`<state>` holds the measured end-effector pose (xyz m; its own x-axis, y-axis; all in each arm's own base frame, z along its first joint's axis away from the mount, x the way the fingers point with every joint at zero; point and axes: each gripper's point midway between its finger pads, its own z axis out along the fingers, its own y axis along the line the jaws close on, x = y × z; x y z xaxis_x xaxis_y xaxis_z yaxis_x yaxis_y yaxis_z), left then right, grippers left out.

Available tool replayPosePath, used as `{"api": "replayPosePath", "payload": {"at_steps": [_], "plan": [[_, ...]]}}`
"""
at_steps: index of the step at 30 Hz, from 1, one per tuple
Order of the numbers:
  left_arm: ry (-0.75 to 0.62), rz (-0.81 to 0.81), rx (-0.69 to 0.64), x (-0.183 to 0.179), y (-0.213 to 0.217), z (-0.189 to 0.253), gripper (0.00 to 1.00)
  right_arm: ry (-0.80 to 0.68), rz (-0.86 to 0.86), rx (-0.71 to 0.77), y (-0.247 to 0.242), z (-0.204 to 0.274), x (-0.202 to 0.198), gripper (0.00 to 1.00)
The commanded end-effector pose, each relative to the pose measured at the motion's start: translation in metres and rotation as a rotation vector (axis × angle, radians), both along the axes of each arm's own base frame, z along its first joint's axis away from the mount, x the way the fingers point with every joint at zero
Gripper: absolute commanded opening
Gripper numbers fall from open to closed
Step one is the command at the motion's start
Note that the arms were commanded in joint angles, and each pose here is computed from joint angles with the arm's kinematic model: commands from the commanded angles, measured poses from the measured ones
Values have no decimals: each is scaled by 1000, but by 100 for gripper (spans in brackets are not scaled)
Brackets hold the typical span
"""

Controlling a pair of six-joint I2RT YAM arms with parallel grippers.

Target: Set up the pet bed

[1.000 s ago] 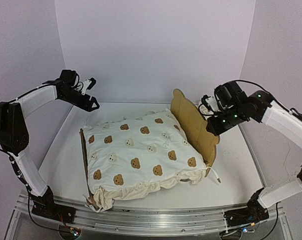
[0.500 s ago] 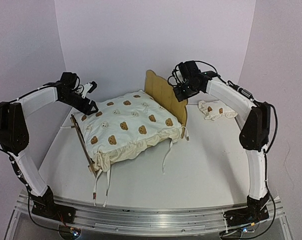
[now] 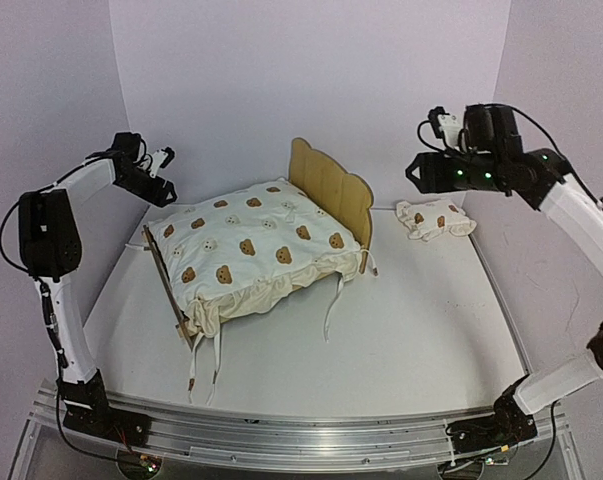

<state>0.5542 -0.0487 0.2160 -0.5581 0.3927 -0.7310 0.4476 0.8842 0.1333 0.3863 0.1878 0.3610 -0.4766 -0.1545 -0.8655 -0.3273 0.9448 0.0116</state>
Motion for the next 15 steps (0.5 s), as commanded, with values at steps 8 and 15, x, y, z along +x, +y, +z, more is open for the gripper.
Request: {"api": "replayPosePath", "payload": {"at_steps": [8,15], "plan": [[121,-73,98,51,-4,-91,75,405,33,163,37,-169,-55,59],[174,-219,117,-23,-35,-111,74,498,4,153,63,-243,-51,59]]}}
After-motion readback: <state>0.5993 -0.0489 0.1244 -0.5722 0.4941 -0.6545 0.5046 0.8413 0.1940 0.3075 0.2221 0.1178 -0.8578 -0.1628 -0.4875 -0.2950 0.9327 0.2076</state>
